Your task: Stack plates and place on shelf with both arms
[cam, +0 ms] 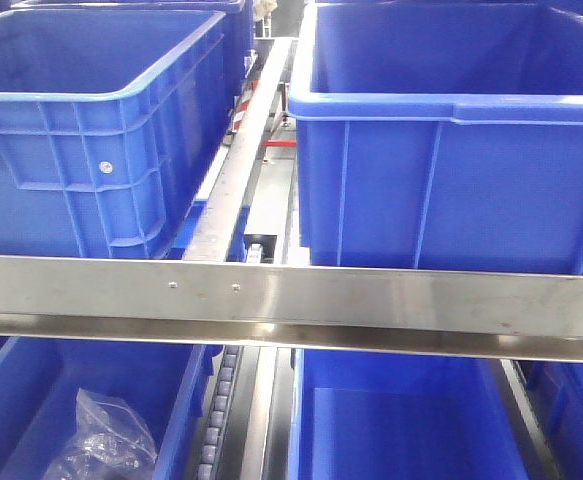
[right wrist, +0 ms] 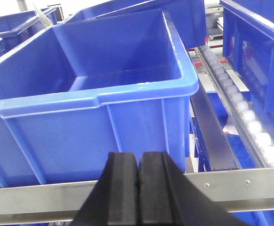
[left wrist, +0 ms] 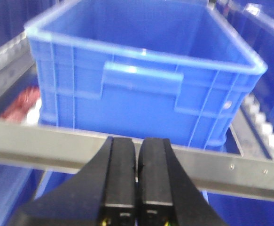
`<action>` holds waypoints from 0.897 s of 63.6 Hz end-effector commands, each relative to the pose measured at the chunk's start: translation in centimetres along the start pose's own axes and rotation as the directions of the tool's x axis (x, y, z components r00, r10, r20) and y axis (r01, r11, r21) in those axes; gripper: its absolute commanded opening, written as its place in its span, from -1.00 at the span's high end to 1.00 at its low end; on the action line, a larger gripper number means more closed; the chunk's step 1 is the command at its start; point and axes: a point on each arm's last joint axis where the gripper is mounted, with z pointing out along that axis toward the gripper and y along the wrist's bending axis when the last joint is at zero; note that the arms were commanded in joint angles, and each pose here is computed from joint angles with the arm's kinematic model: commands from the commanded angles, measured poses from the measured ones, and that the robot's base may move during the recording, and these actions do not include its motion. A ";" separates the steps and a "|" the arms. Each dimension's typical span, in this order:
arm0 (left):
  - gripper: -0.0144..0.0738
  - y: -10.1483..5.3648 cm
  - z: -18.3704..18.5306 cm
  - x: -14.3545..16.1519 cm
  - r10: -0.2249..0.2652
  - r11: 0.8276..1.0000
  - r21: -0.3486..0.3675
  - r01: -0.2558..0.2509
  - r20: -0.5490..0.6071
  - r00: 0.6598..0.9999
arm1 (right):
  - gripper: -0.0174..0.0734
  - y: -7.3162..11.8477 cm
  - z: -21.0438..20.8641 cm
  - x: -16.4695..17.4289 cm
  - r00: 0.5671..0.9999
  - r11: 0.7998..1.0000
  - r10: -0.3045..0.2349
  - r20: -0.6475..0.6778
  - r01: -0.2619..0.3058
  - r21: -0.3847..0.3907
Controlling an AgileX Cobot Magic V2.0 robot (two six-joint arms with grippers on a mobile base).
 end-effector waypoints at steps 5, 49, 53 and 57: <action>0.46 -0.2 -0.5 -0.7 0.001 1.000 0.020 -0.003 0.101 0.995 | 0.51 0.2 -0.2 -0.7 0.996 1.000 -0.010 0.093 0.012 -0.018; 0.46 -0.3 -0.5 -1.0 0.018 0.999 0.035 -0.023 0.135 0.991 | 0.51 0.2 -0.2 -0.7 0.996 1.000 -0.010 0.092 0.012 -0.018; 0.46 -0.3 -0.5 -1.1 0.019 0.999 0.036 -0.025 0.145 0.989 | 0.51 0.2 -0.2 -0.7 0.996 1.000 -0.010 0.092 0.012 -0.018; 0.46 -0.3 -0.5 -1.0 0.022 0.999 0.035 -0.027 0.139 0.990 | 0.51 0.2 -0.2 -0.7 0.996 1.000 -0.010 0.092 0.012 -0.018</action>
